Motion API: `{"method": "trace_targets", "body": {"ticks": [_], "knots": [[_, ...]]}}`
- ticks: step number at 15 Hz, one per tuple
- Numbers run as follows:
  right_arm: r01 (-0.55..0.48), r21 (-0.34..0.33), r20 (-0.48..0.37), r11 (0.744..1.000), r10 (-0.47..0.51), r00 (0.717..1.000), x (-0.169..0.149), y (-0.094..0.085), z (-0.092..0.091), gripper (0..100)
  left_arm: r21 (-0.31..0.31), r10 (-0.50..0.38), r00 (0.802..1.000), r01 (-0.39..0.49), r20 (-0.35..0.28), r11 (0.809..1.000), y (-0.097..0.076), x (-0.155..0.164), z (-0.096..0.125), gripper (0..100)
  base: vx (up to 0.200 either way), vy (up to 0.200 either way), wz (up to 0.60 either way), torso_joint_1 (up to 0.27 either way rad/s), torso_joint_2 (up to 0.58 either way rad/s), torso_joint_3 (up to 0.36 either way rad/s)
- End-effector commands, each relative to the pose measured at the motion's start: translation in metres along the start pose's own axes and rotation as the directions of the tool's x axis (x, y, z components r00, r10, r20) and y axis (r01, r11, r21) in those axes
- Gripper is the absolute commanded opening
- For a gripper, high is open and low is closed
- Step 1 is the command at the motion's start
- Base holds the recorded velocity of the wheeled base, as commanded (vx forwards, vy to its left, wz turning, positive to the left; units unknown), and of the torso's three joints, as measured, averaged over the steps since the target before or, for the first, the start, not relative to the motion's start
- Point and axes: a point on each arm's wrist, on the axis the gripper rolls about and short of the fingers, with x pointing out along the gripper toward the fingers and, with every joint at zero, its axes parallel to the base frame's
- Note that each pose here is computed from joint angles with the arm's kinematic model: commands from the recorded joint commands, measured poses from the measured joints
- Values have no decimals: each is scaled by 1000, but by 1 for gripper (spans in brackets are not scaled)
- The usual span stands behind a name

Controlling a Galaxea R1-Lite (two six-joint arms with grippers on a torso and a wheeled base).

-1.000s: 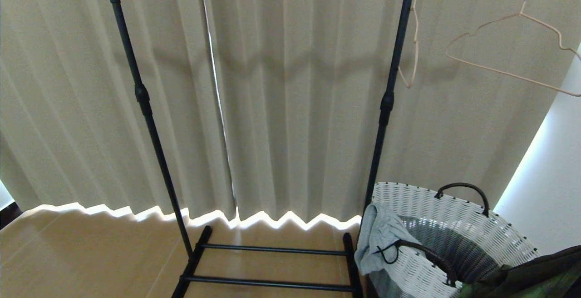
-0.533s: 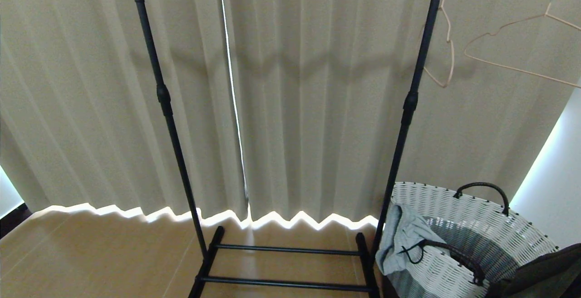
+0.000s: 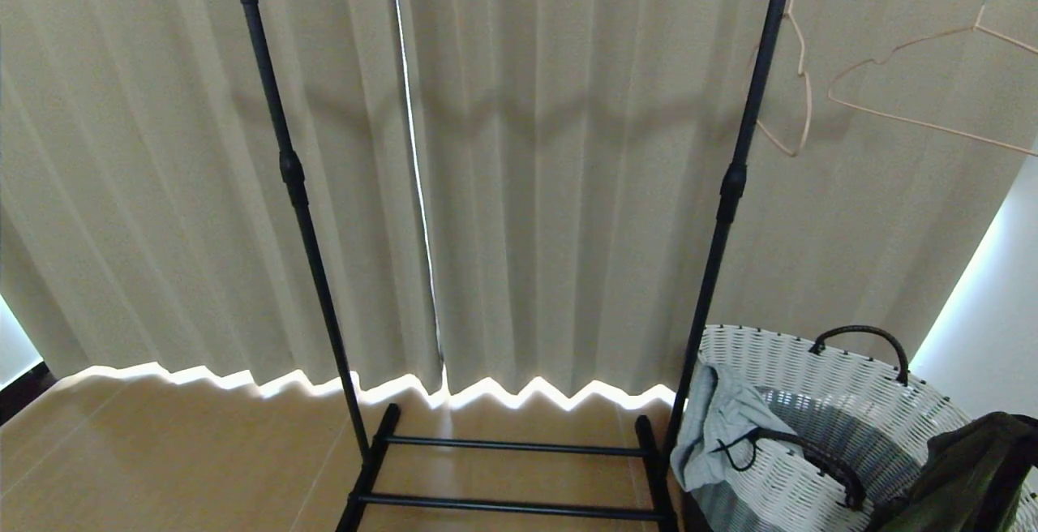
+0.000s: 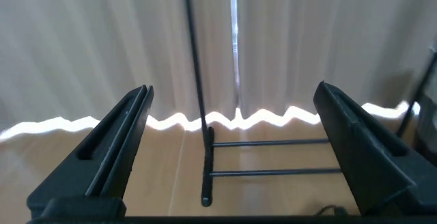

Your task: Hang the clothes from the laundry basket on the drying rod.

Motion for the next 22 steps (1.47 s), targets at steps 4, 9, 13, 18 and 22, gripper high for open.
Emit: {"method": "trace_targets", "body": {"ticks": [4,9,13,18,22], "knots": [[-138,69,141,988,128,982,4,-2,49,0,125,-232,966,218,115,968,1,-6,58,100,0,0,0,0,0,0],[-280,105,259,954,246,934,1,4,84,0,131,-397,918,392,9,911,8,50,133,100,0,0,0,0,0,0],[-360,116,311,926,310,898,1,9,108,0,123,-617,785,618,-49,777,-10,94,150,100,0,0,0,0,0,0],[-435,132,327,891,375,867,12,20,134,0,69,-701,701,712,-133,699,-102,172,174,100,0,0,0,0,0,0],[-477,105,349,872,417,839,16,30,152,0,65,-746,623,776,-235,628,-161,193,155,100,0,0,0,0,0,0]]}}
